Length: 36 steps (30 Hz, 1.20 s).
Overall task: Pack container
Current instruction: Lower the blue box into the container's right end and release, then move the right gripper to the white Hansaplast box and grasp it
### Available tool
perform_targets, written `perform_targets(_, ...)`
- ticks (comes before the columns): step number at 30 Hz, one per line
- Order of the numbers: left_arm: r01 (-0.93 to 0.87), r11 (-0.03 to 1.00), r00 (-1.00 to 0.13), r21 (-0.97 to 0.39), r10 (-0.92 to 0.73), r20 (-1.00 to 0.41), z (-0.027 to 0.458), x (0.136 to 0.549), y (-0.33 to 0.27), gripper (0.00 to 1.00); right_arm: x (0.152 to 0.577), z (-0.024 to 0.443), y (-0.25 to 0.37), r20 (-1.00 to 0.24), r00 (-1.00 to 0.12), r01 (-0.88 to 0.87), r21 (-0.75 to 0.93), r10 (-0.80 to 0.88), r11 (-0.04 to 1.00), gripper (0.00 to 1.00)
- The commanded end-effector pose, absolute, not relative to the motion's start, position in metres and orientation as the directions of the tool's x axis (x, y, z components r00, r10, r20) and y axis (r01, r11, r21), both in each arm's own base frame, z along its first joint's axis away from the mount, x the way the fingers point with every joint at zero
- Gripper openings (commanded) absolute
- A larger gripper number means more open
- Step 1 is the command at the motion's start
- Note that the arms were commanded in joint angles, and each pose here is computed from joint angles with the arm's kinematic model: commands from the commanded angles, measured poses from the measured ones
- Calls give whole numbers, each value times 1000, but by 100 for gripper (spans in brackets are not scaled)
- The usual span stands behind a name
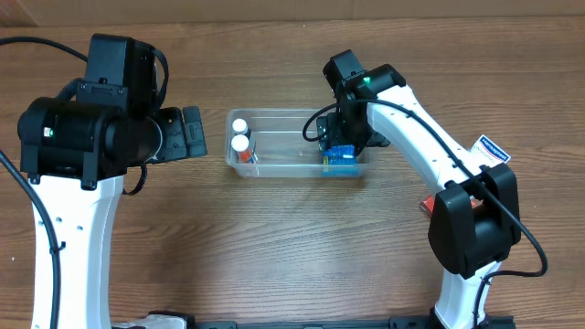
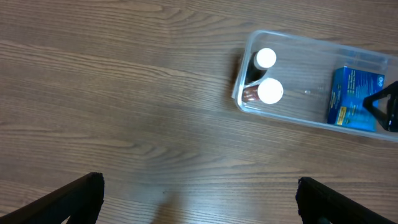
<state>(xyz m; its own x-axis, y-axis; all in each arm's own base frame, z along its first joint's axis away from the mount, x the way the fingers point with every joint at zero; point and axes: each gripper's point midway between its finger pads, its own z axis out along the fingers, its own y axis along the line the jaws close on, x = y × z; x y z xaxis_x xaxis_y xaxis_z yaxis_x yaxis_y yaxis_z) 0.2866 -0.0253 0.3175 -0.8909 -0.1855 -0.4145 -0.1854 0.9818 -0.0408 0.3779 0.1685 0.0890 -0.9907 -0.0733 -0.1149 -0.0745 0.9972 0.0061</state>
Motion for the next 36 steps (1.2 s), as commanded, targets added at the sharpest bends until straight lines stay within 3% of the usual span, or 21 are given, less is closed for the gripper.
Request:
perform_targets(1,-204,978,-882,-45,-204,-424,320,288,-23,100,381,90,166,-126,-990,-67,-10,-68,998,100)
perform_targets(4,-204,978,-883,-44,-204,-424,320,288,-23,100,384,114,153,-182,-983,-24,-60,-35,998,100)
perform_targets(7,-204,978,-883,-45,-204,-424,320,288,-23,100,391,171,134,-325,-944,83,-90,49,993,100)
perform_targets(10,-204,978,-883,-44,-203,-422,320,287,-23,100,390,261,86,-526,-815,281,10,244,960,100)
perform_targets(14,-204,978,-883,-44,-203,-423,320,287,-23,100,379,301,4,-576,-666,499,129,475,857,100)
perform_targets(19,-204,978,-883,-44,-204,-423,320,287,-23,100,365,255,-82,-452,-628,688,58,633,724,100)
perform_targets(26,-204,978,-883,-45,-204,-422,320,287,-23,100,347,128,-134,-190,-636,770,-105,748,629,100)
perform_targets(31,-204,978,-883,-45,-204,-422,320,287,-23,100,348,76,-134,-67,-676,736,-81,733,672,100)
perform_targets(36,-205,978,-883,-45,-204,-422,320,287,-23,100,352,52,-132,-24,-698,714,-88,715,694,100)
